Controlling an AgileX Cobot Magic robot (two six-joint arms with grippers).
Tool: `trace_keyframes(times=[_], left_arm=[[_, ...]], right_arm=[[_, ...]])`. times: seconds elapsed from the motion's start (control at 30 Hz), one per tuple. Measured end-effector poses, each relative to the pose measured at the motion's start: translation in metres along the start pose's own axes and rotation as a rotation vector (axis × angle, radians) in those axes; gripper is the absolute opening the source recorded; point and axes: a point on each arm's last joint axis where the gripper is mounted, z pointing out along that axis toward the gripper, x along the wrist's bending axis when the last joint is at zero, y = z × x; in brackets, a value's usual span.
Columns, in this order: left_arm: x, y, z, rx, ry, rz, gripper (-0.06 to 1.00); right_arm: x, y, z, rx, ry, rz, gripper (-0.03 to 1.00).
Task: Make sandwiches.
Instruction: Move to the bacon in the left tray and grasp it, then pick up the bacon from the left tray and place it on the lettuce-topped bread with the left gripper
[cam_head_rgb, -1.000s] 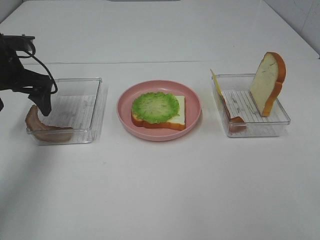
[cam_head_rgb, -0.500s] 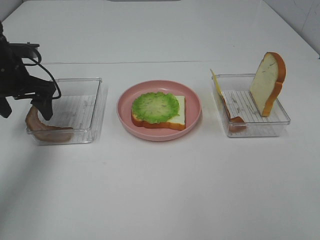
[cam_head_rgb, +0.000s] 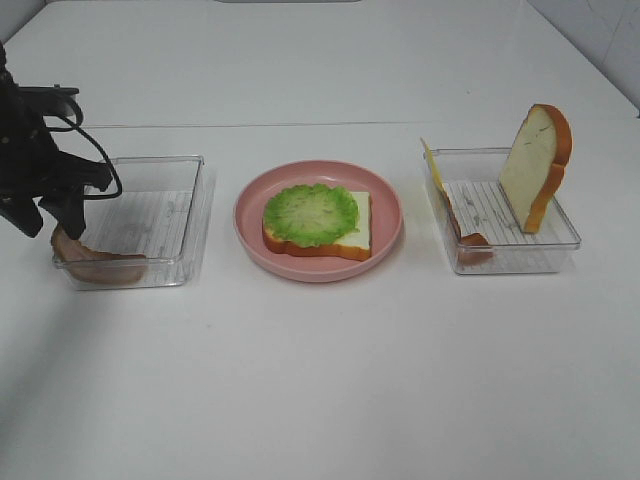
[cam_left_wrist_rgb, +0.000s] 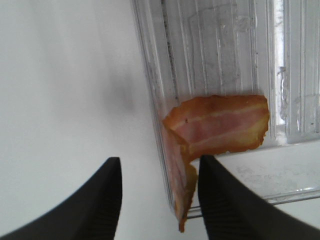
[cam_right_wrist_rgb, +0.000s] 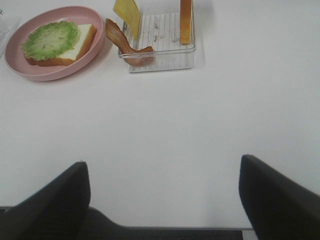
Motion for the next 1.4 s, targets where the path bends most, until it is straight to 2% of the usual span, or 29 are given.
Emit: trace_keyframes(times=[0.07,0.13,0.33,0.4,0.5,0.57,0.67,1.07,1.27,1.4], left_arm=[[0.000,0.000,0.000,0.000,-0.002,0.000,0.39],[0.000,0.000,0.000,0.000,-0.005,0.003,0.29],[-0.001,0.000,0.000,0.000,-0.007,0.002,0.21],[-0.002,0.000,0.000,0.000,-0.020,0.008,0.14],[-0.002,0.000,0.000,0.000,-0.021,0.008,0.12],[-0.002,0.000,0.000,0.000,-0.021,0.011,0.04],[-0.002,0.000,0.000,0.000,-0.021,0.011,0.00],[-0.003,0.000,-0.007,-0.016,-0.024,0.024,0.00],[-0.011,-0.003,-0.045,-0.108,-0.042,0.040,0.00],[-0.028,-0.002,-0.081,-0.193,-0.080,0.067,0.00]], right_arm=[[0.000,0.000,0.000,0.000,0.000,0.000,0.79],[0.000,0.000,0.000,0.000,0.000,0.000,0.79],[0.000,0.000,0.000,0.000,0.000,0.000,0.79],[0.000,0.000,0.000,0.000,0.000,0.000,0.79],[0.000,0.000,0.000,0.000,0.000,0.000,0.79],[0.000,0.000,0.000,0.000,0.000,0.000,0.79],[0.000,0.000,0.000,0.000,0.000,0.000,0.79],[0.000,0.000,0.000,0.000,0.000,0.000,0.79],[0.000,0.000,0.000,0.000,0.000,0.000,0.79],[0.000,0.000,0.000,0.000,0.000,0.000,0.79]])
